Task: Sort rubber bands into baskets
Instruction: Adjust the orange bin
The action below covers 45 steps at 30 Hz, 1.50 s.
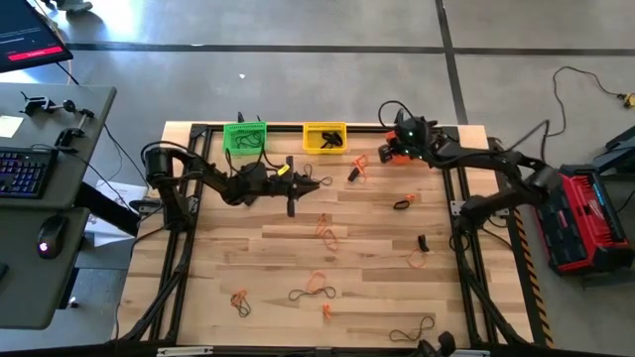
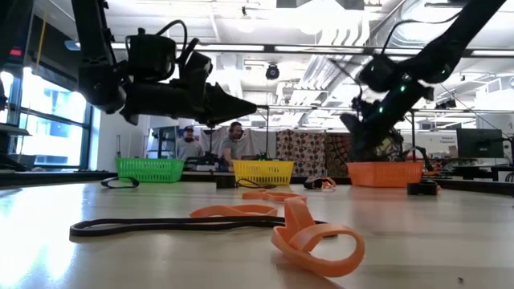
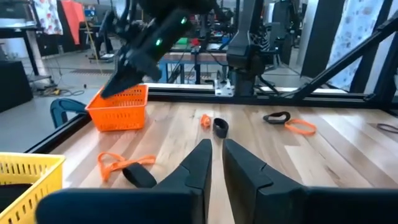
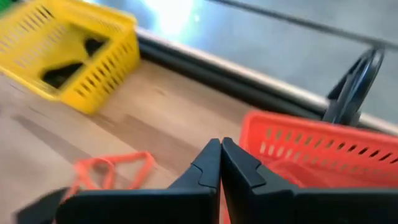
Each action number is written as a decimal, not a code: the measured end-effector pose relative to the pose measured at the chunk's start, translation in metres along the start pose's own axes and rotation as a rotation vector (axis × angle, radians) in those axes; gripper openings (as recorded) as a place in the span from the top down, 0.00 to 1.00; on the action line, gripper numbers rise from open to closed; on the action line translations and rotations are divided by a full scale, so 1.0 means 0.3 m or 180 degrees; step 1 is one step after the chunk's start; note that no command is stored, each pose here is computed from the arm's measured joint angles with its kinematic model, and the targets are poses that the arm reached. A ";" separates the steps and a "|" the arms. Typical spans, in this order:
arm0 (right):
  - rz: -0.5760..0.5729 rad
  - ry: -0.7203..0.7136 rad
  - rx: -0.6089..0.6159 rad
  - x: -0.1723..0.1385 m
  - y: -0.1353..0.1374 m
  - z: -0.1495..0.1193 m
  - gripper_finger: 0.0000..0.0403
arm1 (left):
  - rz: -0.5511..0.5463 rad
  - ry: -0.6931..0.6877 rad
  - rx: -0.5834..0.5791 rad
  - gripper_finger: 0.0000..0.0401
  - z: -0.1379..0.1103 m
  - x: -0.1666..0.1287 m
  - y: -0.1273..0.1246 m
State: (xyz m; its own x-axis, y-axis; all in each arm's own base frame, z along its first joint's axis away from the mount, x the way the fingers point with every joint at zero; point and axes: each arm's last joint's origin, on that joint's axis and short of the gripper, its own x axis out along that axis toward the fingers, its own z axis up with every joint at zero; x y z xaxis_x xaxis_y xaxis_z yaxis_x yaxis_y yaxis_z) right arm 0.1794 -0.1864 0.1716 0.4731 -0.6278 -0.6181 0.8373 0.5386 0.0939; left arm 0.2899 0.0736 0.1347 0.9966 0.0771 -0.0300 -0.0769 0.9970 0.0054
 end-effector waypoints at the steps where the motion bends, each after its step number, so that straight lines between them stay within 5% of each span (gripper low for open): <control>1: 0.0033 -0.0058 -0.0013 -0.016 0.008 0.008 1.00 | 0.0005 0.0001 -0.0001 0.93 0.000 0.000 0.002; 9: 0.0182 -0.0427 -0.0059 -0.133 0.031 0.059 1.00 | -0.0025 0.0002 -0.0001 0.94 0.000 0.000 0.000; 14: -0.0271 -0.0111 0.0027 -0.142 -0.001 0.024 1.00 | -0.0025 0.0002 -0.0001 0.94 0.000 0.000 0.000; 20: -0.0646 0.0338 0.0206 -0.104 -0.067 -0.018 1.00 | -0.0025 0.0006 0.0024 0.94 0.000 0.000 0.000; 28: -0.0177 0.0550 -0.0013 -0.049 -0.054 0.036 1.00 | -0.0026 0.0015 0.0053 0.94 -0.001 0.000 0.000; 45: -0.0228 0.1190 -0.0254 0.166 0.007 0.189 1.00 | -0.0028 0.0140 0.0031 0.94 -0.014 0.000 0.000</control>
State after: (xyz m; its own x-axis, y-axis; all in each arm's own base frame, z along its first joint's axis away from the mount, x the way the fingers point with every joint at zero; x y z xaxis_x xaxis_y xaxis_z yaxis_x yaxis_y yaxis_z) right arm 0.2202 -0.2484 0.1853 0.2694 -0.4252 -0.8641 0.8338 0.5520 -0.0117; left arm 0.2898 0.0737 0.1304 0.9949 0.0686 -0.0741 -0.0677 0.9976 0.0147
